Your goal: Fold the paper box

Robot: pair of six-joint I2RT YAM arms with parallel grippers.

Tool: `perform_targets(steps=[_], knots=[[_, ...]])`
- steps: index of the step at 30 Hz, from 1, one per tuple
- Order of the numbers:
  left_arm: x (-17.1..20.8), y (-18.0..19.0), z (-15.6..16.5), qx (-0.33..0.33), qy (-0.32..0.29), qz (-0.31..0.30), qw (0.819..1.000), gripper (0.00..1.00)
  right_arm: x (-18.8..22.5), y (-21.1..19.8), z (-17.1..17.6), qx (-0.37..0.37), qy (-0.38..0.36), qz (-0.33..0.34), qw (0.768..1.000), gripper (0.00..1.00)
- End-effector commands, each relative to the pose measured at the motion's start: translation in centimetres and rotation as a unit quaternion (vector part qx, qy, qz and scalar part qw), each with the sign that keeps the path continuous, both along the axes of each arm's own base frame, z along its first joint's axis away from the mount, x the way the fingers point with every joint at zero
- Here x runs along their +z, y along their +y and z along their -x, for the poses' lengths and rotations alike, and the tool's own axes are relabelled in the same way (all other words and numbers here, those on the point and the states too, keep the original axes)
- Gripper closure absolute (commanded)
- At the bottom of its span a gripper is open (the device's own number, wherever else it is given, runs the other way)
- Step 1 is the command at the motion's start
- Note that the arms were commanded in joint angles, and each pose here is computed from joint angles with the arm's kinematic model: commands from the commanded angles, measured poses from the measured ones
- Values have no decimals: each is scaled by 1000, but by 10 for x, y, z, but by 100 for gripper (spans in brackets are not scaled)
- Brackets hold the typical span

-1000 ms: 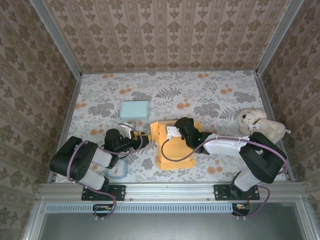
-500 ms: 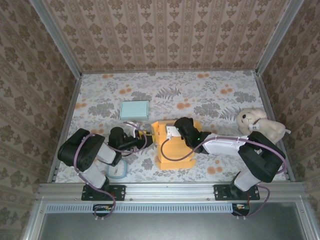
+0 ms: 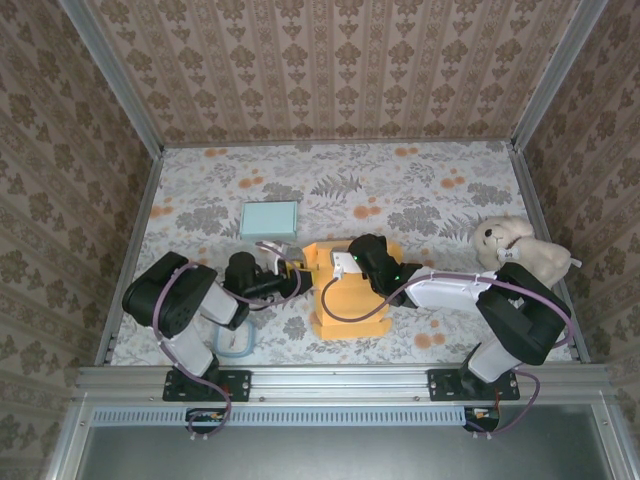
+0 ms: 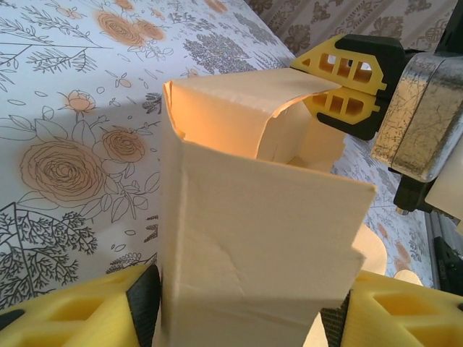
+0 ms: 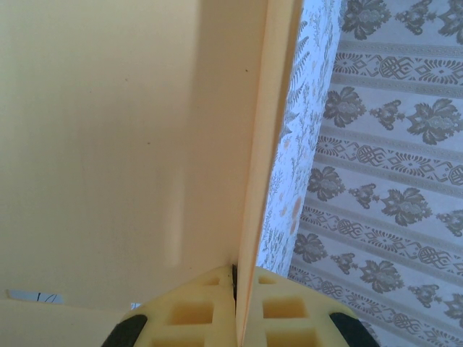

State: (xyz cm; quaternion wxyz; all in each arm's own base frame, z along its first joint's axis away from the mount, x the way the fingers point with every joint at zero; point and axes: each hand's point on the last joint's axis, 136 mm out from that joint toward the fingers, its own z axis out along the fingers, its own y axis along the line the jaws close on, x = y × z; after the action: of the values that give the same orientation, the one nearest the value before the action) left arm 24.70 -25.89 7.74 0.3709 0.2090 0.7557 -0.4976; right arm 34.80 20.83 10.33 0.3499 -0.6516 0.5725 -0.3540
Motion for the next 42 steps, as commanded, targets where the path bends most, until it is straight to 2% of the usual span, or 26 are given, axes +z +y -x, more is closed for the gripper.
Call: perform_targets(steps=[1,5,10,23,30,36,42], knots=[[10,-5,-3,-4,-20,11,1000,38,-14,-7,6,-4,22,40,999,100],[12,2,2,2,-32,6,999,38,-14,-7,6,-4,22,40,999,100],[6,26,-6,58,-22,-19,998,35,-14,-7,6,-3,22,40,999,100],[-1,45,-7,60,-9,0,998,37,-14,-7,6,-4,24,42,999,100],[17,53,1,67,-32,12,997,37,-16,-8,6,-5,26,45,999,100],[13,75,-7,143,-34,-39,988,36,-18,-9,6,-6,28,49,998,100],[12,60,-6,114,-38,-50,991,37,-17,-8,6,-7,28,48,998,100]])
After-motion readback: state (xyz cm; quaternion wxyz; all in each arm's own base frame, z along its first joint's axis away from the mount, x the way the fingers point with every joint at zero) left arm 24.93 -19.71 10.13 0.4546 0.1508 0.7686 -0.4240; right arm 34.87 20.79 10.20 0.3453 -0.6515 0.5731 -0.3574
